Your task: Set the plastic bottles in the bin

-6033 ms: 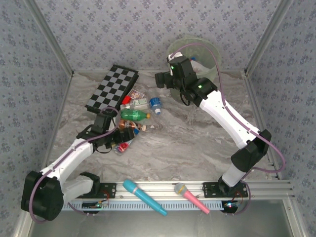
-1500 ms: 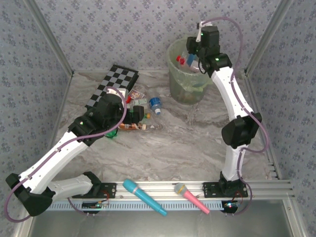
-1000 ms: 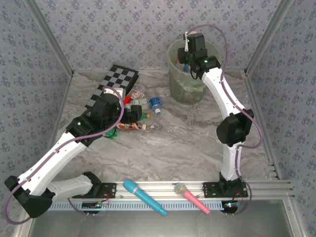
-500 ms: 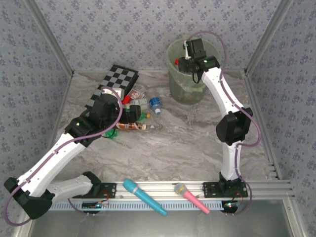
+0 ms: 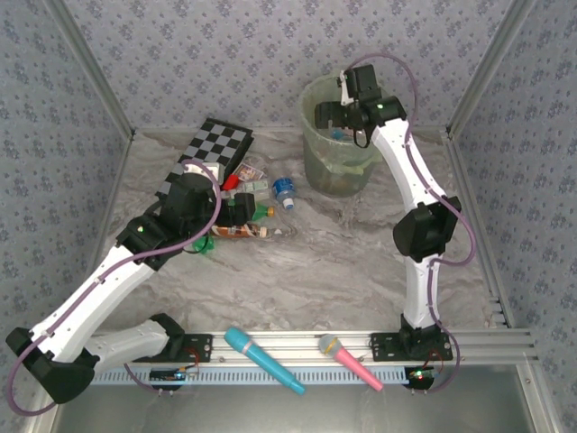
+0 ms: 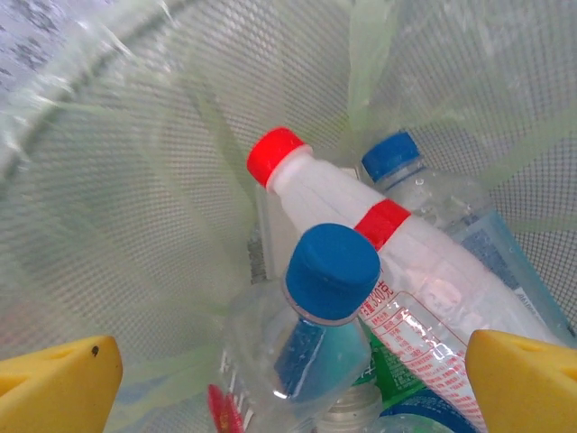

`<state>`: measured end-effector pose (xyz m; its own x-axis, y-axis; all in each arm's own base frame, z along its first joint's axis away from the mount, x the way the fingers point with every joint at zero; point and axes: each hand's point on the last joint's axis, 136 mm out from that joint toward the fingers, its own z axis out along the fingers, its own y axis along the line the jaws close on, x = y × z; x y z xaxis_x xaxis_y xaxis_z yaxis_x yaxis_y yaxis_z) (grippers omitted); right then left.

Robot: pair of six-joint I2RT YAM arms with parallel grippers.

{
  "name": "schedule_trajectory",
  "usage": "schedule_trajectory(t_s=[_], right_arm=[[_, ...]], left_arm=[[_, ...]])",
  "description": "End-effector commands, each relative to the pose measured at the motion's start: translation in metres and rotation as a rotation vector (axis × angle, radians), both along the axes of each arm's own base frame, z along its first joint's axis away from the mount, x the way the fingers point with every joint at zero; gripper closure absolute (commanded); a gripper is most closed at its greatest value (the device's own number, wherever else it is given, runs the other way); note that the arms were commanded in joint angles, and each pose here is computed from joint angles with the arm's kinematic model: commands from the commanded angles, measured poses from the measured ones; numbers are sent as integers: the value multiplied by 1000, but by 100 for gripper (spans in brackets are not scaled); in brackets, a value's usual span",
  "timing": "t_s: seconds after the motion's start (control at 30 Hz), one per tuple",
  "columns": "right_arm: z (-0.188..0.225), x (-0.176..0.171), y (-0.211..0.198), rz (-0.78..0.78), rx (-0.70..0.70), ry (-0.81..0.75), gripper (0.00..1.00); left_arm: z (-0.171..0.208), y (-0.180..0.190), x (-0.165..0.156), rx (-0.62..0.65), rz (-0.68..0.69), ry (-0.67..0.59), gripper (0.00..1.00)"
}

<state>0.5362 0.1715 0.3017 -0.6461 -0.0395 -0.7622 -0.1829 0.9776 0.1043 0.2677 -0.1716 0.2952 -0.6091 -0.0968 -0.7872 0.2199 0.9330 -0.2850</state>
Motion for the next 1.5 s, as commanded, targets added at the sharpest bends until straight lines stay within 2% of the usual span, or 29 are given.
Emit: schedule_trajectory(t_s=[0.0, 0.23, 0.53, 0.67, 0.9, 1.27, 1.47], right_arm=[[60, -20, -8, -7, 21, -99, 0], [102, -46, -20, -38, 45, -176, 0], [128, -102, 14, 48, 60, -245, 0], [124, -118, 23, 81, 80, -242, 0], [104, -140, 36, 146, 144, -224, 0], [74, -155, 59, 265, 242, -157, 0], [52, -171, 70, 343, 290, -91, 0]], left_arm=[[2, -3, 2, -31, -6, -5, 0], [-13, 5, 11, -16, 32, 44, 0], [-71, 34, 32, -105, 172, 265, 0], [-94, 40, 39, -83, 216, 331, 1], [-143, 68, 50, -28, 386, 468, 3], [-181, 70, 77, 47, 409, 484, 3], [-196, 61, 91, 65, 372, 504, 3]])
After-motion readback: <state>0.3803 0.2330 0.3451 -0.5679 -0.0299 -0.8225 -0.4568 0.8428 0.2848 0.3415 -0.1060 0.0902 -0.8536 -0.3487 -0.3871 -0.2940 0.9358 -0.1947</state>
